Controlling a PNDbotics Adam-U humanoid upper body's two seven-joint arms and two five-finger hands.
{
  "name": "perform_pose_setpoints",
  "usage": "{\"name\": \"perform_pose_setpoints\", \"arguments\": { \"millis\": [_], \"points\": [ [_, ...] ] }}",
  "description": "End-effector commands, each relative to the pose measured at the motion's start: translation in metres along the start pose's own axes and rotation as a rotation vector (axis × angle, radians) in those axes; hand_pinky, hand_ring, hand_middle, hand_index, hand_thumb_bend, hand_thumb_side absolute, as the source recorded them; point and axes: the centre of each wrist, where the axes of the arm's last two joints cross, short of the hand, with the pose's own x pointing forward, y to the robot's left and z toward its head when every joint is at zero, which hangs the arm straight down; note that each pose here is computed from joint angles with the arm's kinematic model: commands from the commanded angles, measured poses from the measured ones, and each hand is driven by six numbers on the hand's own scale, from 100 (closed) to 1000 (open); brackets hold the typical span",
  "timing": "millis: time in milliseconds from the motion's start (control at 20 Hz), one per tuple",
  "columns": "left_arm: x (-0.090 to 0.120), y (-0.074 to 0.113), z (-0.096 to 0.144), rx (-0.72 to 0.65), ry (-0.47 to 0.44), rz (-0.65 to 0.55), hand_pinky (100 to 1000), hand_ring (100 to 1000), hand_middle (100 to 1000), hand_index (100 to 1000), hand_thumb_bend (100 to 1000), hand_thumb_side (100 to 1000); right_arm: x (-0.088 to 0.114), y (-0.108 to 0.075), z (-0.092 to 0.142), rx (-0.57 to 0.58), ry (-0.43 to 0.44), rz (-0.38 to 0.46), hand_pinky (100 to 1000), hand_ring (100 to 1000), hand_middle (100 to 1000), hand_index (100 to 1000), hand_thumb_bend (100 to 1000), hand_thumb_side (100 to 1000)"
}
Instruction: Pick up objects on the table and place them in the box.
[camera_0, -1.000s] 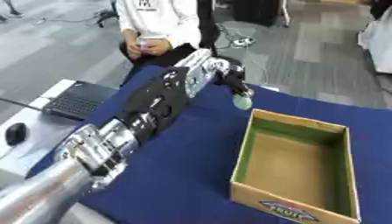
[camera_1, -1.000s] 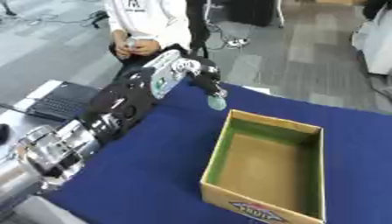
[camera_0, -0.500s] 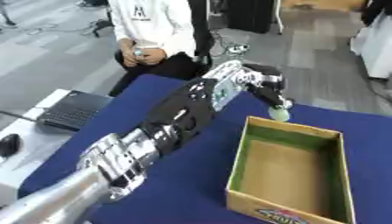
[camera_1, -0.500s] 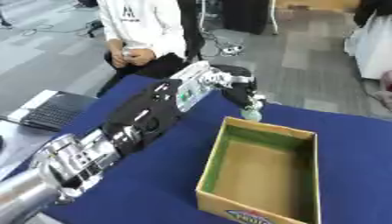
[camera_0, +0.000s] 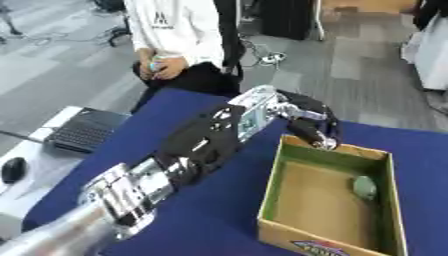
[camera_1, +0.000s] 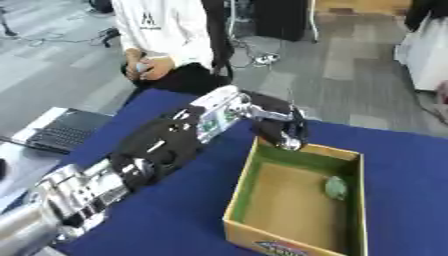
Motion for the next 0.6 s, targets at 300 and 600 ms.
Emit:
{"name": "perform_pose_setpoints", "arguments": {
  "millis": [300, 600],
  "points": [
    [0.050, -0.013, 0.088, 0.834, -0.168, 0.343, 621, 710, 783, 881, 678, 761, 0.010, 0.006, 0.011, -0.174, -0.137, -0.106, 218, 289, 325, 515, 330, 1000],
    [0.094, -0.034, 0.097, 1.002, -0.374, 0.358, 656, 716, 786, 887, 903, 680, 0.033, 0.032, 0.028, -0.004, -0.102, -0.085, 195, 286, 326, 525, 447, 1000]
  ]
}}
